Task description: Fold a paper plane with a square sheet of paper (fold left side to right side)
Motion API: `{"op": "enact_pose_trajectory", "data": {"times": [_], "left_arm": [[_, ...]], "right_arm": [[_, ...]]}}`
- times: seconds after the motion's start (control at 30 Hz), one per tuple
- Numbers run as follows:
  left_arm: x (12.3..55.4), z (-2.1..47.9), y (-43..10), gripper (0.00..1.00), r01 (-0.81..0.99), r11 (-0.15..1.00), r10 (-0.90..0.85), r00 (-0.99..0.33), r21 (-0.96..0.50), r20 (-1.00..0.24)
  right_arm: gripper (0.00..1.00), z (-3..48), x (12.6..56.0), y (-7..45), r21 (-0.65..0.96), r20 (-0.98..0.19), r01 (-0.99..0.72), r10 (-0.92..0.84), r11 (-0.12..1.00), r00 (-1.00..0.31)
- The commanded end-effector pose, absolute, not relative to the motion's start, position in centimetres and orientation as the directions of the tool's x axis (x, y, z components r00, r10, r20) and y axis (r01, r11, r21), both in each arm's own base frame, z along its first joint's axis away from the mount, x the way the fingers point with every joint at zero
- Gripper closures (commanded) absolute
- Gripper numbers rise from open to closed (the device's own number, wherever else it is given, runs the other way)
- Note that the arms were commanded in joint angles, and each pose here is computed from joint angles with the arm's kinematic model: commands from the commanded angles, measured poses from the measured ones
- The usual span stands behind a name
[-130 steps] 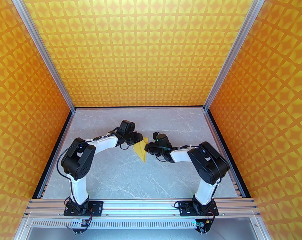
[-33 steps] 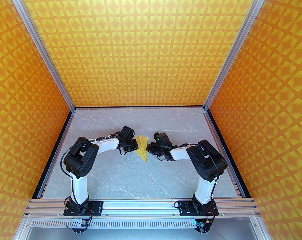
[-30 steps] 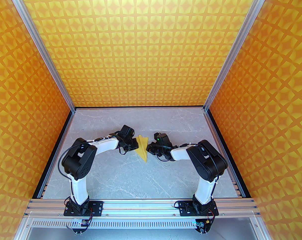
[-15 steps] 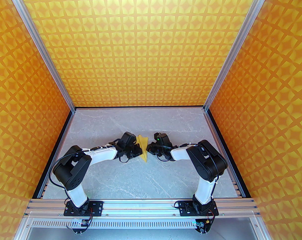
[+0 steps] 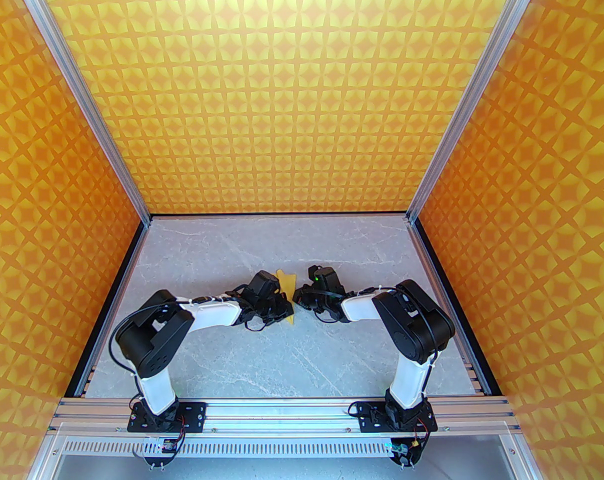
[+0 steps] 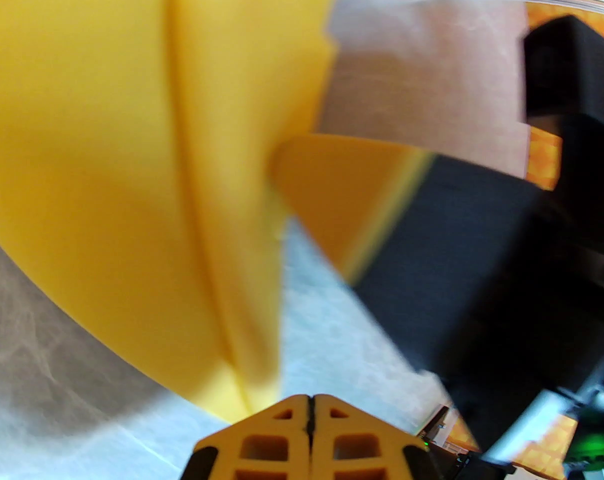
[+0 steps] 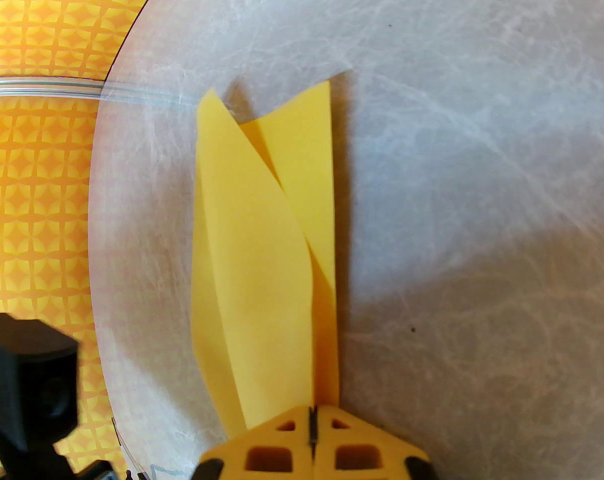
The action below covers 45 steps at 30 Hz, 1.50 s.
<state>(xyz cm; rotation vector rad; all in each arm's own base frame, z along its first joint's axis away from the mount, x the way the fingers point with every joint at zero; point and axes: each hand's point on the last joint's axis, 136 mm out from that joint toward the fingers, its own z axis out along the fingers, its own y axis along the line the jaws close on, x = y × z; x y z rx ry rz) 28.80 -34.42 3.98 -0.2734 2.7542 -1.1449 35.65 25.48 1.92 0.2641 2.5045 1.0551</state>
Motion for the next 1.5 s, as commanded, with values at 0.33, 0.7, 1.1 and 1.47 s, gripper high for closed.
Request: {"op": "enact_pose_trajectory", "data": {"times": [0.33, 0.7, 1.1, 1.47], "left_arm": [[29.2, 3.7, -35.4, 1.00, -0.096, 0.692, -0.201, -0.978, -0.716, -0.063], [29.1, 2.6, -35.4, 1.00, -0.103, 0.705, -0.195, -0.979, -0.702, -0.053], [28.8, 1.9, -35.3, 1.00, -0.107, 0.710, -0.189, -0.981, -0.696, -0.042], [28.5, 1.7, -35.0, 1.00, -0.111, 0.715, -0.189, -0.981, -0.690, -0.038]], "right_arm": [[1.00, -0.9, 34.6, 24.6, 0.686, -0.242, 0.077, 0.327, 0.723, -0.914], [1.00, -1.0, 34.7, 24.7, 0.689, -0.238, 0.079, 0.328, 0.721, -0.914], [1.00, -1.0, 34.7, 24.7, 0.689, -0.236, 0.081, 0.329, 0.720, -0.915], [1.00, -0.9, 34.8, 24.8, 0.689, -0.237, 0.079, 0.327, 0.721, -0.915]]}}
